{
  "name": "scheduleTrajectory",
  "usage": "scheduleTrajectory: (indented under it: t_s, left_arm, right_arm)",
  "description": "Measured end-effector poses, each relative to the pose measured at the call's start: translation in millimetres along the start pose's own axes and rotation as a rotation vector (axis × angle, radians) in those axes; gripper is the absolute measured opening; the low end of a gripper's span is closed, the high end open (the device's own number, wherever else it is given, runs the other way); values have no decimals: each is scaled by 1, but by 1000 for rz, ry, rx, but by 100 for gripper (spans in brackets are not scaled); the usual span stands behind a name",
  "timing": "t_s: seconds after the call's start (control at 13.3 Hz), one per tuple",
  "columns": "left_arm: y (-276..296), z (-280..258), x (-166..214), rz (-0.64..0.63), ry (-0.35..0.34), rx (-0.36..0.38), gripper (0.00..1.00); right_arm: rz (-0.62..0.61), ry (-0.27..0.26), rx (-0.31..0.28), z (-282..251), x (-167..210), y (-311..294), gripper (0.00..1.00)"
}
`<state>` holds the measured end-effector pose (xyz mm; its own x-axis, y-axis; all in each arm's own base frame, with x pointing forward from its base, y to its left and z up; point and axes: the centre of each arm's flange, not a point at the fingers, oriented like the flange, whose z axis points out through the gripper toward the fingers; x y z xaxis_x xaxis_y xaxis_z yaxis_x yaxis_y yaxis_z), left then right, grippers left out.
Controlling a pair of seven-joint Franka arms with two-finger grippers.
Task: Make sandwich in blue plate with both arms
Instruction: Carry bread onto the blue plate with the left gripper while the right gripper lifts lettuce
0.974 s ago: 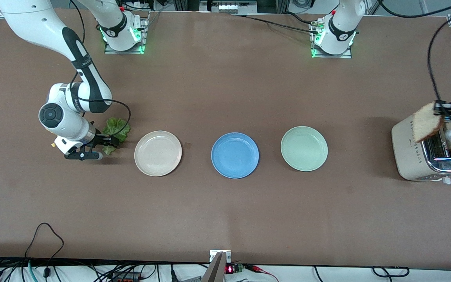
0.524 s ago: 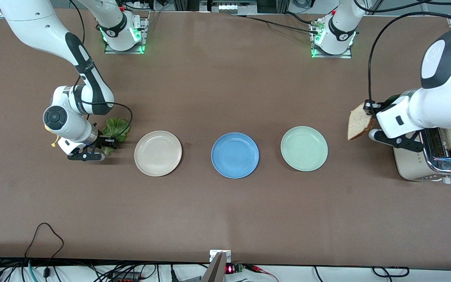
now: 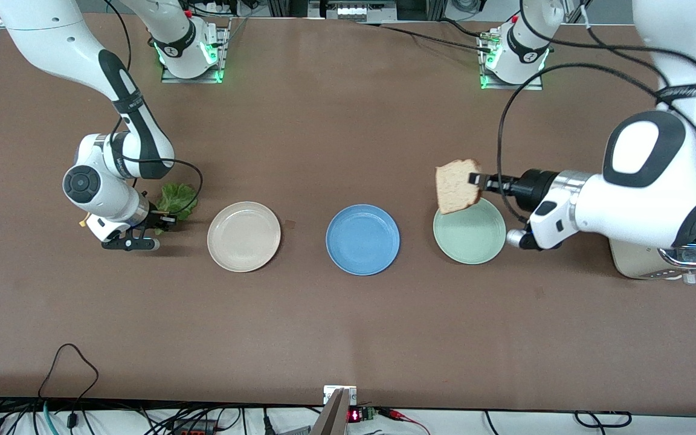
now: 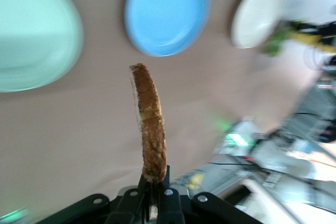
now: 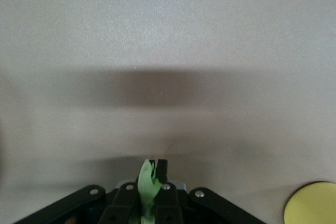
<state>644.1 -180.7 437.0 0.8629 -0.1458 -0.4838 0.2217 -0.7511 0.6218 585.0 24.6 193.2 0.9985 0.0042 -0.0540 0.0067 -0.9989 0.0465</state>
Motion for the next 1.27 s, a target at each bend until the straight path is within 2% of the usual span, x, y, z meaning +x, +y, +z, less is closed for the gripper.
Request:
scheduleTrajectory:
  t_s: [0.07, 0.15, 0.45, 0.6, 0.82, 1.12, 1.27]
  left_arm:
    - [3, 13, 15, -6, -1, -85, 7]
    - [4, 28, 29, -15, 4, -132, 7]
    - [8, 116, 88, 24, 87, -224, 7]
    - [-1, 158, 108, 99, 113, -240, 7]
    - [-38, 198, 128, 222, 137, -284, 7]
    - [-69, 234, 140, 306, 149, -274, 7]
    - [-77, 244, 143, 325, 144, -268, 8]
  right_arm:
    - [1, -11, -1, -6, 4, 0, 6]
    - [1, -21, -3, -14, 10, 0, 6]
    - [25, -69, 0, -50, 28, 0, 5]
    - [84, -88, 19, -70, 31, -10, 5]
    - [223, -92, 40, -81, 29, -59, 5]
    - [411, -116, 152, -97, 22, -135, 6]
    - [471, -120, 166, -102, 21, -159, 6]
